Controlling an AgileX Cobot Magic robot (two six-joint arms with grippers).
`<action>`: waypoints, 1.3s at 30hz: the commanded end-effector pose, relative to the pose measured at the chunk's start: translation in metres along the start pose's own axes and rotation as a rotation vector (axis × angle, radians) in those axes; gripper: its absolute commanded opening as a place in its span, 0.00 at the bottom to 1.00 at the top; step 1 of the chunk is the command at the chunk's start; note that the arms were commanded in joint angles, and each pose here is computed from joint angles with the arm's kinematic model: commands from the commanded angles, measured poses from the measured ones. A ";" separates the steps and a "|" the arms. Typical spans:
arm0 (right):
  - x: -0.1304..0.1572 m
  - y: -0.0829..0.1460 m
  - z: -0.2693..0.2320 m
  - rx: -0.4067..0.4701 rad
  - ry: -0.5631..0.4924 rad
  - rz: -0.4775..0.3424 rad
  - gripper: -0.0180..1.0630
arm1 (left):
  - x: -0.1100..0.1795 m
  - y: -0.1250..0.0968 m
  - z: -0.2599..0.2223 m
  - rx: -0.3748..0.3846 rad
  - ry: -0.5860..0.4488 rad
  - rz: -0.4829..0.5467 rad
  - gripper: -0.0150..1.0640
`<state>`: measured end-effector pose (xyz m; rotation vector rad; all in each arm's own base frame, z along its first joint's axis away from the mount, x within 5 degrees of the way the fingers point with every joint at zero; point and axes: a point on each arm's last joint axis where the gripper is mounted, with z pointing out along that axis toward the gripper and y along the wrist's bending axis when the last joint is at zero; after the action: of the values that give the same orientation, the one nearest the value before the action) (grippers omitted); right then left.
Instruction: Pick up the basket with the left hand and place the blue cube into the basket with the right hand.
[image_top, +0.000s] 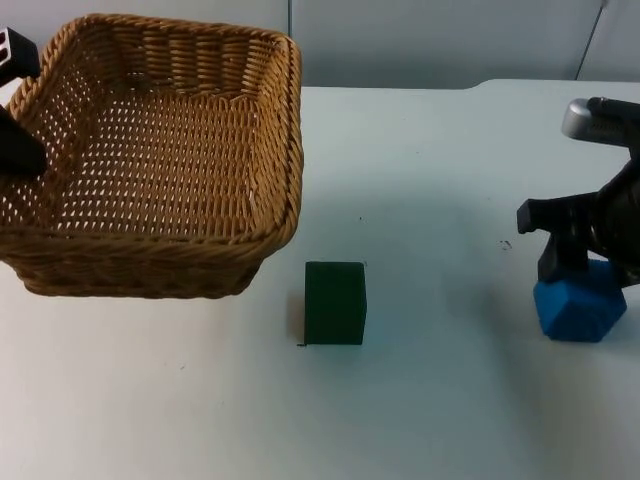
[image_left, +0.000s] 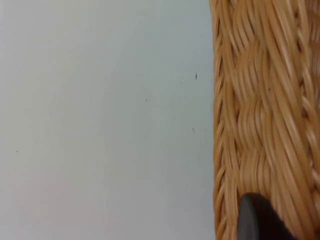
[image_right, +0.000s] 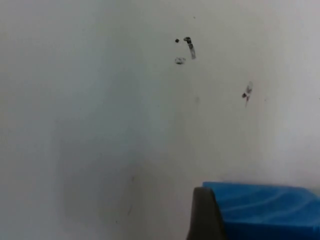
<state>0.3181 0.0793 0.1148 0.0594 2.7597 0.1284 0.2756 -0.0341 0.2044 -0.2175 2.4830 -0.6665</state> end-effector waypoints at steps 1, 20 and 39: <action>-0.007 0.003 -0.016 -0.014 -0.050 -0.031 0.01 | -0.002 -0.004 -0.004 0.021 -0.016 -0.017 0.01; -0.058 0.040 -0.179 -0.117 -0.360 -0.166 0.01 | -0.003 -0.004 -0.004 0.025 -0.020 -0.027 0.01; -0.054 0.187 -0.215 -0.419 -0.529 -0.458 0.01 | -0.003 -0.004 -0.004 0.029 -0.021 -0.033 0.01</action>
<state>0.2909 0.2278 0.3517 -0.5196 2.1350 0.4659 0.2758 -0.0345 0.2048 -0.2286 2.4793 -0.6764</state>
